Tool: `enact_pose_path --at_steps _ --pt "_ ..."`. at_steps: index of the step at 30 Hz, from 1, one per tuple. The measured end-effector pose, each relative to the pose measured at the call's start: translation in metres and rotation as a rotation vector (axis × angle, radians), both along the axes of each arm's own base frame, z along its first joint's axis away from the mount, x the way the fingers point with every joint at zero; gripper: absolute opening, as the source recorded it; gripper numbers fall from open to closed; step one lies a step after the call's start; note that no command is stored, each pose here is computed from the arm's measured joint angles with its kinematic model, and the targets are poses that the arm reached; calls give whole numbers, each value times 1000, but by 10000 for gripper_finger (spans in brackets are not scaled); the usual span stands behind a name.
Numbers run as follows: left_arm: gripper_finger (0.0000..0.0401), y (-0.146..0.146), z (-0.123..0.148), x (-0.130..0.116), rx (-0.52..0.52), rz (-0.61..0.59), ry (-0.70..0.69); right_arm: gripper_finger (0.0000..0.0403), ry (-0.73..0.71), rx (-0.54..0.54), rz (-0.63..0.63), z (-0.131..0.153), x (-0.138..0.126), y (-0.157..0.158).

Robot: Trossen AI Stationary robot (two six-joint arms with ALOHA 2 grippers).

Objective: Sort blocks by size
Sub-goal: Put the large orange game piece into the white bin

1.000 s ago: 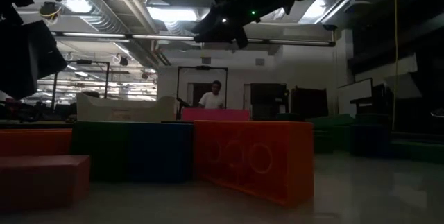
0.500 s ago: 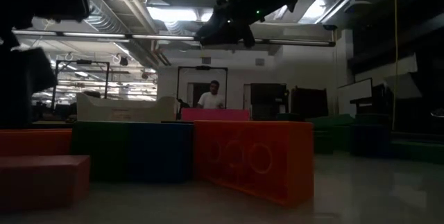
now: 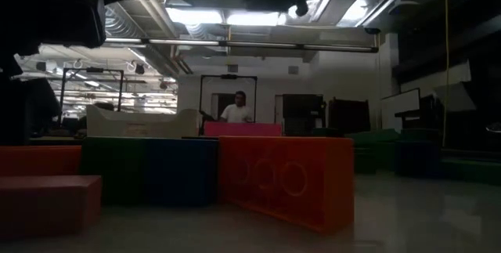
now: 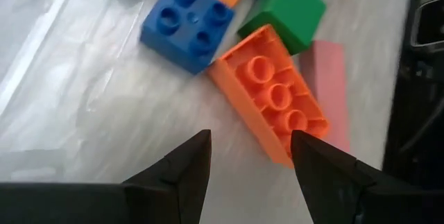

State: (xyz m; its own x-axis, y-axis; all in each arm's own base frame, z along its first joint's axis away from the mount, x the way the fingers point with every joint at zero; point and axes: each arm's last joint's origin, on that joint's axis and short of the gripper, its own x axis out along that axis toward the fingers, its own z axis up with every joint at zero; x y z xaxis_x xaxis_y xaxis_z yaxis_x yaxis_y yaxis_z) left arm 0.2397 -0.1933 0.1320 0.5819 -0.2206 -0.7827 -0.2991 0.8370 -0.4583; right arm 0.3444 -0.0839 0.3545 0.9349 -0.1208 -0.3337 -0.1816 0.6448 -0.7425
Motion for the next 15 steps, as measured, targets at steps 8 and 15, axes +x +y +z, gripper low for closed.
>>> enact_pose_path --at_steps 8,15 --pt "186 8 -2 1 -17 35 82 209 16 44 -1 18 -26 7" --pt "146 15 -2 5 16 12 73 209 100 175 31 14 -35 11"
